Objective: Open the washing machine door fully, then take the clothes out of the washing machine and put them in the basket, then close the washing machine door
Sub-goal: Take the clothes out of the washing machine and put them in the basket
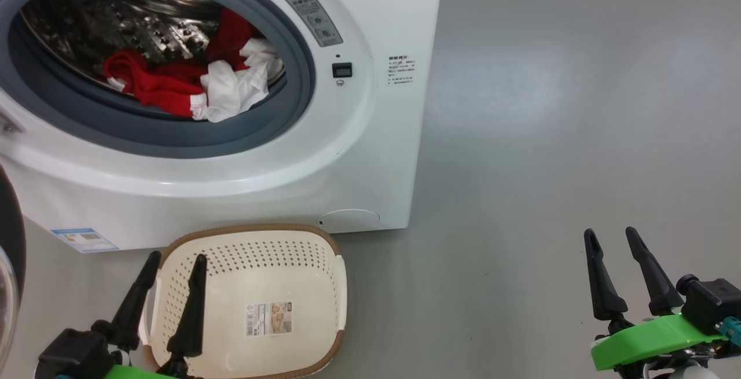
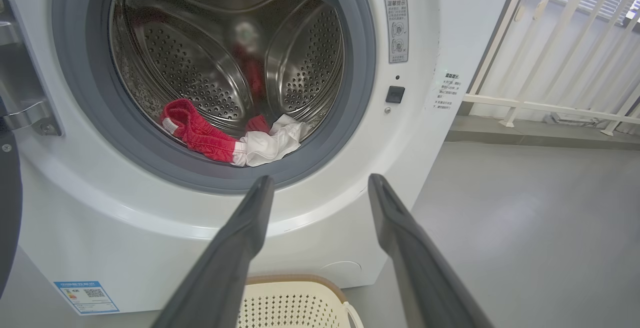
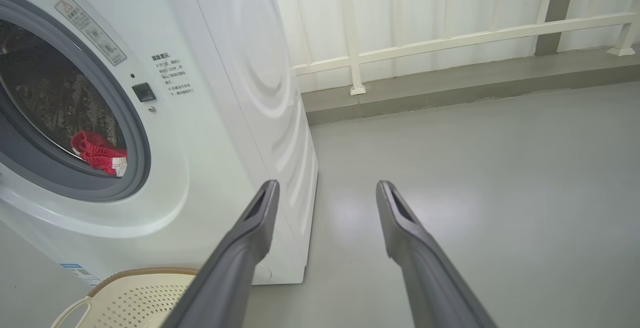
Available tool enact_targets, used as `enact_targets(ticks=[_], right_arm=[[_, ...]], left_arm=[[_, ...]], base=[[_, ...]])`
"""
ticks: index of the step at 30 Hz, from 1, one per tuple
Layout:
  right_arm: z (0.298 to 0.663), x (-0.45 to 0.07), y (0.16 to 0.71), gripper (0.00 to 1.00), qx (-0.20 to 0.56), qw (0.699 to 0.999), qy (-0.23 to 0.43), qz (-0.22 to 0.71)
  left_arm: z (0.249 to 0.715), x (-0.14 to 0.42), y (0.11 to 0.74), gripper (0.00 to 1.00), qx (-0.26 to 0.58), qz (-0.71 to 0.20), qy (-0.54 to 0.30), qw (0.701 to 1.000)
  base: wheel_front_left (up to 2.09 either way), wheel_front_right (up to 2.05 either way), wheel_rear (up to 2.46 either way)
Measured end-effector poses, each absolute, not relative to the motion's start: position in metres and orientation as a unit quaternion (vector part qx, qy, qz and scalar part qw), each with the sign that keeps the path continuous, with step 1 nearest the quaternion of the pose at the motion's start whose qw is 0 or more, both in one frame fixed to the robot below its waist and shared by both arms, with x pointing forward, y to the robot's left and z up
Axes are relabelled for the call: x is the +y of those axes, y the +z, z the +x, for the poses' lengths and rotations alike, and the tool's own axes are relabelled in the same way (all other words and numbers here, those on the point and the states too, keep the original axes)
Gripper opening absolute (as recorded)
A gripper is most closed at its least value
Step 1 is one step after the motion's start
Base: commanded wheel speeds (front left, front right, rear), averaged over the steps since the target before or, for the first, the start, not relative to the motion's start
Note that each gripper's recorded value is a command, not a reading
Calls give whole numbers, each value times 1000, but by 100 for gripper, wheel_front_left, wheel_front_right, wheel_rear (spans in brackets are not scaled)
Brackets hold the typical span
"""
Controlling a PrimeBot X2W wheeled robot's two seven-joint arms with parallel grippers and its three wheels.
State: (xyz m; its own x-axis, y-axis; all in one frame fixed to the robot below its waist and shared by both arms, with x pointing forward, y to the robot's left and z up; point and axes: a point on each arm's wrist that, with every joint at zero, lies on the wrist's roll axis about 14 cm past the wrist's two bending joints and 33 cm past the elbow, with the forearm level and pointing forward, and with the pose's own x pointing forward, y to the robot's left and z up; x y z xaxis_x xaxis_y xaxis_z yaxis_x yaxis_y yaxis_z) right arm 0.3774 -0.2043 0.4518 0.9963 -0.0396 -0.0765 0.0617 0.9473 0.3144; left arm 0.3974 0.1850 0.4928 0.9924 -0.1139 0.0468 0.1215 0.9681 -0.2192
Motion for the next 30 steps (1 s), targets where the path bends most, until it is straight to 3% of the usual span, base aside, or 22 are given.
enact_targets(ticks=[20,30], right_arm=[[378,-203,445,100,44,985,-27,162],[394,-202,437,100,51,985,-29,164]], left_arm=[[400,183,476,100,8,-96,-63,993],[456,179,477,100,1,-63,-73,995]], base=[[0,0,0],[0,0,0]])
